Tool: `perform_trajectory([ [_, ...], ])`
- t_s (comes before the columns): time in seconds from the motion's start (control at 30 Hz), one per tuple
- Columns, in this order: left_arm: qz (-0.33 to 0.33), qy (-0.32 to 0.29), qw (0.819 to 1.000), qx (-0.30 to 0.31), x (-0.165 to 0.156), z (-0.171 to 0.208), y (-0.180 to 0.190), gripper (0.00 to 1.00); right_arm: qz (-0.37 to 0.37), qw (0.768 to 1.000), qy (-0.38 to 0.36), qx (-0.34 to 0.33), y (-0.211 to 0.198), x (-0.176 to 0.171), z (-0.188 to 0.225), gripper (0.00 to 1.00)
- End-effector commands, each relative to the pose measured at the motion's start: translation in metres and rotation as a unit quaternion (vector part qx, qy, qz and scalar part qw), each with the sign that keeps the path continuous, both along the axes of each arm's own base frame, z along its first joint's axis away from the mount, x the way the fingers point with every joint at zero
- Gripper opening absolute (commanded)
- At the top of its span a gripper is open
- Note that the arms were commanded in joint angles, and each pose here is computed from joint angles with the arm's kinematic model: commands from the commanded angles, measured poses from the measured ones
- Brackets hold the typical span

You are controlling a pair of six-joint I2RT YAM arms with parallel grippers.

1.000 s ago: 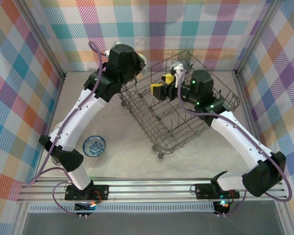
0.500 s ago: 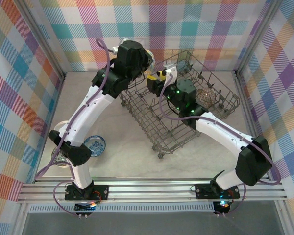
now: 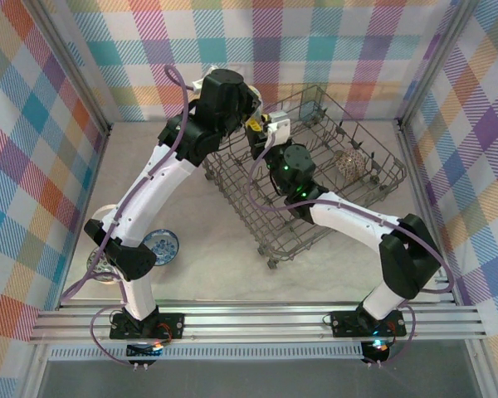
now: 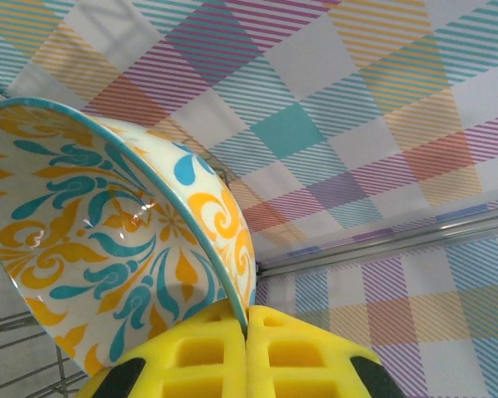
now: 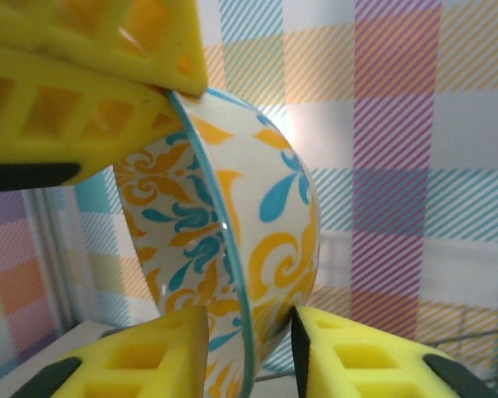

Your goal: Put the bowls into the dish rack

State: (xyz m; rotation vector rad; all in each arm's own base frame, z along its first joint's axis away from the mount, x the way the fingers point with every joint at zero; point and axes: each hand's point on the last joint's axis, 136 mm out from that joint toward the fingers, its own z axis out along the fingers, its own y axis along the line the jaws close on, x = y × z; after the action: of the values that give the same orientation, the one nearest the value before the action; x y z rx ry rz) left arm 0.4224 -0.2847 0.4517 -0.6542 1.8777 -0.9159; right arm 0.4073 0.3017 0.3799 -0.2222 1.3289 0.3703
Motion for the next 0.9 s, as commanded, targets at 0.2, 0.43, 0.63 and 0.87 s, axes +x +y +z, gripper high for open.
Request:
perform_trajectory([
  [0.2, 0.007, -0.024, 0.999, -0.03, -0.001, 0.022, -0.002, 0.0, -0.05, 0.995, -0.077, 0.025, -0.008, -0.005, 0.04, 0.26],
  [0.43, 0.004, -0.011, 0.999, -0.037, 0.001, 0.013, -0.008, 0.0, -0.077, 0.993, -0.08, 0.036, -0.012, 0.002, 0.043, 0.13],
  [0.63, 0.0, -0.009, 0.999, -0.04, 0.002, 0.011, -0.013, 0.0, -0.094, 0.992, -0.079, 0.039, -0.013, 0.008, 0.044, 0.07],
  [0.87, -0.011, -0.009, 0.999, -0.038, 0.003, 0.007, -0.019, 0.04, -0.108, 0.99, -0.082, 0.04, -0.016, 0.01, 0.046, 0.0],
])
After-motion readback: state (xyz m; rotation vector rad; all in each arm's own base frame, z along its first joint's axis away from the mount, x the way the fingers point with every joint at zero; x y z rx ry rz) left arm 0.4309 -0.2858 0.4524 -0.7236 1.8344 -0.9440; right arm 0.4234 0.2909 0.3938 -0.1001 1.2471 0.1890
